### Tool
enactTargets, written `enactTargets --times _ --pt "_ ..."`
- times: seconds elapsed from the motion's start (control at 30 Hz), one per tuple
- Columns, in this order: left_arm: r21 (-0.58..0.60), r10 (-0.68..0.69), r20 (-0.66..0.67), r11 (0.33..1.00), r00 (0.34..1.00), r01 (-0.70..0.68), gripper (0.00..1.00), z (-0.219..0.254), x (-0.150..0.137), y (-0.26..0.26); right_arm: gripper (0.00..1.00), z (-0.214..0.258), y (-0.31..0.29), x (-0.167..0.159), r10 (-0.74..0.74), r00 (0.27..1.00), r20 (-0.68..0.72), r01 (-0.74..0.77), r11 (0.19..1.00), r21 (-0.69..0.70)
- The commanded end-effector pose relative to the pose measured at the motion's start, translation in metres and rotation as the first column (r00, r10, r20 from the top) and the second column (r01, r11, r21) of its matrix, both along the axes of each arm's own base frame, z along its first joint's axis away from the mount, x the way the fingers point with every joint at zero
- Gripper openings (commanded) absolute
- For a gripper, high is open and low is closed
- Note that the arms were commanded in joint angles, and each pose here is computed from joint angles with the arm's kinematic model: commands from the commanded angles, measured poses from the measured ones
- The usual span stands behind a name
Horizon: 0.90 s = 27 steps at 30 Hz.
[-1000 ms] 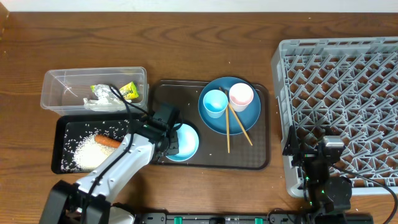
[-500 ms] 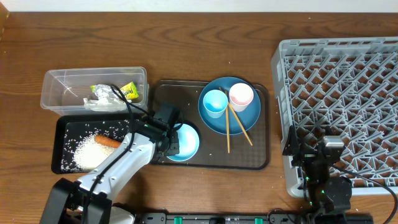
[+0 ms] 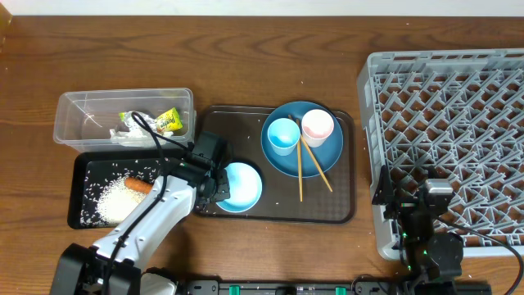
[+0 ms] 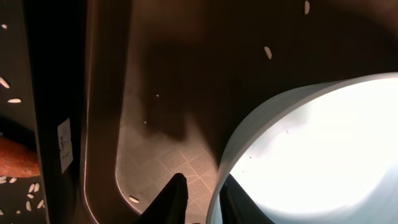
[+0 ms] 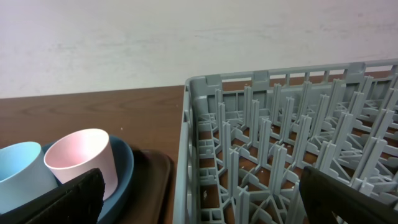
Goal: Sort waste into correct bins and load items into the dishwasher rack
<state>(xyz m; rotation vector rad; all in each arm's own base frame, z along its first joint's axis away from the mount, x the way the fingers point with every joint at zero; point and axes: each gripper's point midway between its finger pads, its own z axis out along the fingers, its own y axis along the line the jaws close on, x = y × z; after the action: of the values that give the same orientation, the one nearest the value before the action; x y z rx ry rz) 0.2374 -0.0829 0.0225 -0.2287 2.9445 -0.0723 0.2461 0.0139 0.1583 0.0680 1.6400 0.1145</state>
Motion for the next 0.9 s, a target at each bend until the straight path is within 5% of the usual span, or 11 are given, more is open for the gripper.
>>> enactTargets --times 0.0,0.2,0.43,0.87 --pt "-0.023 0.003 0.000 1.000 1.000 -0.003 0.21 0.0027 -0.0009 -0.0023 0.99 -0.0013 0.0004 -0.0001 0.002 1.000 -0.004 -0.002 1.000 -0.004" --pt "-0.072 -0.009 -0.014 0.997 1.000 0.008 0.21 0.0030 -0.0032 -0.0109 0.99 -0.0013 0.0004 -0.0001 0.002 1.000 -0.004 -0.002 1.000 -0.004" --pt "-0.072 -0.009 -0.015 0.997 1.000 0.008 0.06 0.0029 -0.0033 -0.0108 0.99 -0.0013 0.0004 -0.0001 0.002 1.000 -0.004 -0.002 1.000 -0.004" --pt "-0.065 -0.038 -0.014 0.997 0.999 0.037 0.06 0.0029 -0.0040 -0.0106 0.99 -0.0013 0.0004 -0.0001 0.002 1.000 -0.004 -0.002 1.000 -0.004"
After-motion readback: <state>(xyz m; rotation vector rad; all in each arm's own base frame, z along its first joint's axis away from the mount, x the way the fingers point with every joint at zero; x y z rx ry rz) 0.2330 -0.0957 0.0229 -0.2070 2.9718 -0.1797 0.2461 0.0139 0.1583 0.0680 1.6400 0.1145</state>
